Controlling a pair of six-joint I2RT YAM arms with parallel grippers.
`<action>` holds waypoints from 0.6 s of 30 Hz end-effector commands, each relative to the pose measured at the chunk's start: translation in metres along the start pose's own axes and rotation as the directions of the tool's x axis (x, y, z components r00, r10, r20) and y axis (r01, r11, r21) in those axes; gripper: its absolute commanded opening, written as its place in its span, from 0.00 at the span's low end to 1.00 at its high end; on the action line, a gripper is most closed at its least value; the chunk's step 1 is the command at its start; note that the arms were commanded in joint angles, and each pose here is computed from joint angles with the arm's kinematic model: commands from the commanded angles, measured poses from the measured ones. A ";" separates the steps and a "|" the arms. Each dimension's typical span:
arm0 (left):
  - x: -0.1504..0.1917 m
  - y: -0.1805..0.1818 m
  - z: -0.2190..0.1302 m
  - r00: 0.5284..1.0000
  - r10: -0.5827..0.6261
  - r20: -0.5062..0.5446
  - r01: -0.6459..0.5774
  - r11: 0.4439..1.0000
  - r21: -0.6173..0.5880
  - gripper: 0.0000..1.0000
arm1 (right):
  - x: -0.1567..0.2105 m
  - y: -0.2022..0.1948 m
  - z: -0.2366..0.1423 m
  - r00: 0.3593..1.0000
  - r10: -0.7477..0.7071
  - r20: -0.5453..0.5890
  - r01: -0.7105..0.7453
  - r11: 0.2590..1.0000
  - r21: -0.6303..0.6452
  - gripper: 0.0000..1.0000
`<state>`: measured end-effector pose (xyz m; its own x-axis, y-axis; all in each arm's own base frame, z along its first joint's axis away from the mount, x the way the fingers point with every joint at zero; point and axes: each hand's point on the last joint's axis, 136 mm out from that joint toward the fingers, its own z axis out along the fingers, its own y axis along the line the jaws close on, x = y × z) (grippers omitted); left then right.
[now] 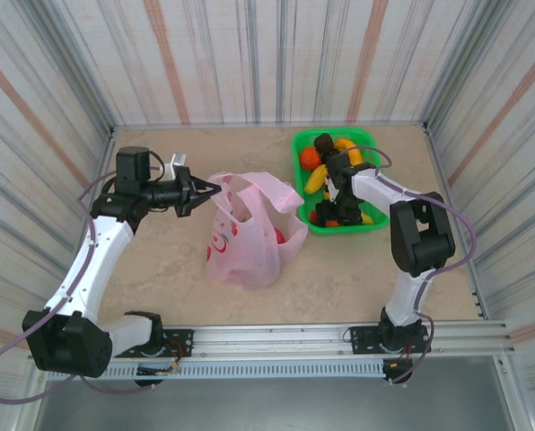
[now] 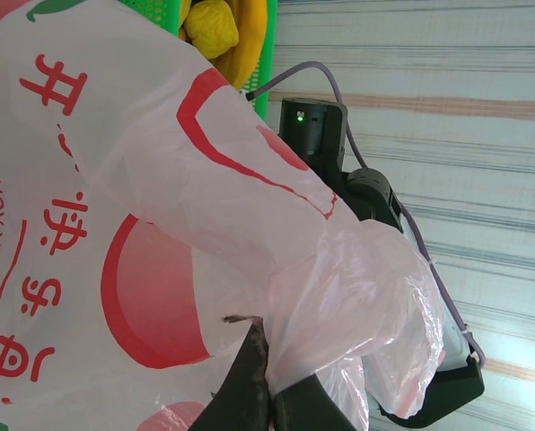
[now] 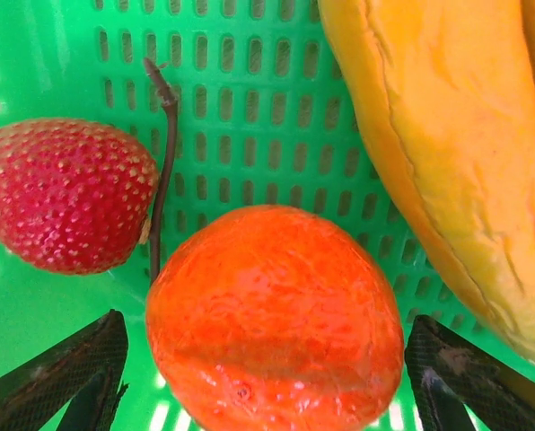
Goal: Place the fake fruits into the plastic bag and tie a complex knot
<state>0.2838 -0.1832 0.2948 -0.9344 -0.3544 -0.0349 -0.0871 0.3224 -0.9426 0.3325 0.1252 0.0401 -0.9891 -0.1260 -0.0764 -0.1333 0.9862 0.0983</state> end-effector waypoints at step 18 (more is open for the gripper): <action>0.001 -0.014 -0.007 0.999 0.053 0.007 -0.053 0.998 0.024 0.00 | 0.000 0.001 0.021 0.999 -0.014 -0.047 0.016 1.000 0.022 0.72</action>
<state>0.2838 -0.1832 0.2949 -0.9345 -0.3541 -0.0348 -0.0870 0.3223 -0.9426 0.3353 0.1266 0.0266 -0.9897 -0.1335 -0.0525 -0.1375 0.9871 0.0814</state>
